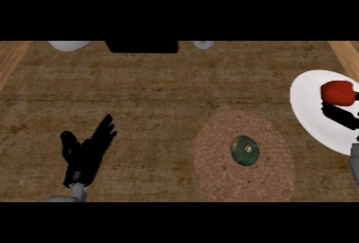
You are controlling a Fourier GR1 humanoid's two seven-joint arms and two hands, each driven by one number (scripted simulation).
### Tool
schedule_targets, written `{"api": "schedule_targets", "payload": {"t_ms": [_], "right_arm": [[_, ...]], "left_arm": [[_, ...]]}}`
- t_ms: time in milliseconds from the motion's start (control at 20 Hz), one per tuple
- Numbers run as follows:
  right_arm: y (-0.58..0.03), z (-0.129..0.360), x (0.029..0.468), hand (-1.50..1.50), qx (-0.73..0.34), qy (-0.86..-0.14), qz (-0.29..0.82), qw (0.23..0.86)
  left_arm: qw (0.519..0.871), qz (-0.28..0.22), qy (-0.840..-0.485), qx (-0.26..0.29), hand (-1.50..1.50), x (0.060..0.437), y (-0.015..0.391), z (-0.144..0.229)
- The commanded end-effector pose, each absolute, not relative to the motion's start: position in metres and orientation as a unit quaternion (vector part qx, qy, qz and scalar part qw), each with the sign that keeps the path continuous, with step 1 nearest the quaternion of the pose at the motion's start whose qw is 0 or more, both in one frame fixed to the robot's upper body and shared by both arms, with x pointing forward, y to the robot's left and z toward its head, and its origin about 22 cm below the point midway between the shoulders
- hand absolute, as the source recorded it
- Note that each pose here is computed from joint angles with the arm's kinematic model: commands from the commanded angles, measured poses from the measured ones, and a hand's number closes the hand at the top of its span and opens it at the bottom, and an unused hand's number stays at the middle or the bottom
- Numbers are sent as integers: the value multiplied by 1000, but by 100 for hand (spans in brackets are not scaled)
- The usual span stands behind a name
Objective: Pick the bell pepper from the placemat and place it in the plate
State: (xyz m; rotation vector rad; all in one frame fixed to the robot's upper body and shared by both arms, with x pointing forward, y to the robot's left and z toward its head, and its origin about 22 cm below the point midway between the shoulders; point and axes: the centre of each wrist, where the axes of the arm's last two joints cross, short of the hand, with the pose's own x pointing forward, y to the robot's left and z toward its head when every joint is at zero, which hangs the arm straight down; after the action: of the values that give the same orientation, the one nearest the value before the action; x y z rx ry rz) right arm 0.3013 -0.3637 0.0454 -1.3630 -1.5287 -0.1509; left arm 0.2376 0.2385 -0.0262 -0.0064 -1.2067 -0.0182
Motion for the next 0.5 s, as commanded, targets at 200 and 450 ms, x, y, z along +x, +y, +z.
{"api": "schedule_targets", "payload": {"t_ms": [200, 450], "right_arm": [[-436, 39, 328, 150, -566, -640, -80, 514], [-474, 22, 306, -150, -580, -517, -6, 629]], "left_arm": [[819, -16, -573, -9, 0, 244, 227, -33], [818, -23, -574, -14, 0, 247, 227, -26]]}}
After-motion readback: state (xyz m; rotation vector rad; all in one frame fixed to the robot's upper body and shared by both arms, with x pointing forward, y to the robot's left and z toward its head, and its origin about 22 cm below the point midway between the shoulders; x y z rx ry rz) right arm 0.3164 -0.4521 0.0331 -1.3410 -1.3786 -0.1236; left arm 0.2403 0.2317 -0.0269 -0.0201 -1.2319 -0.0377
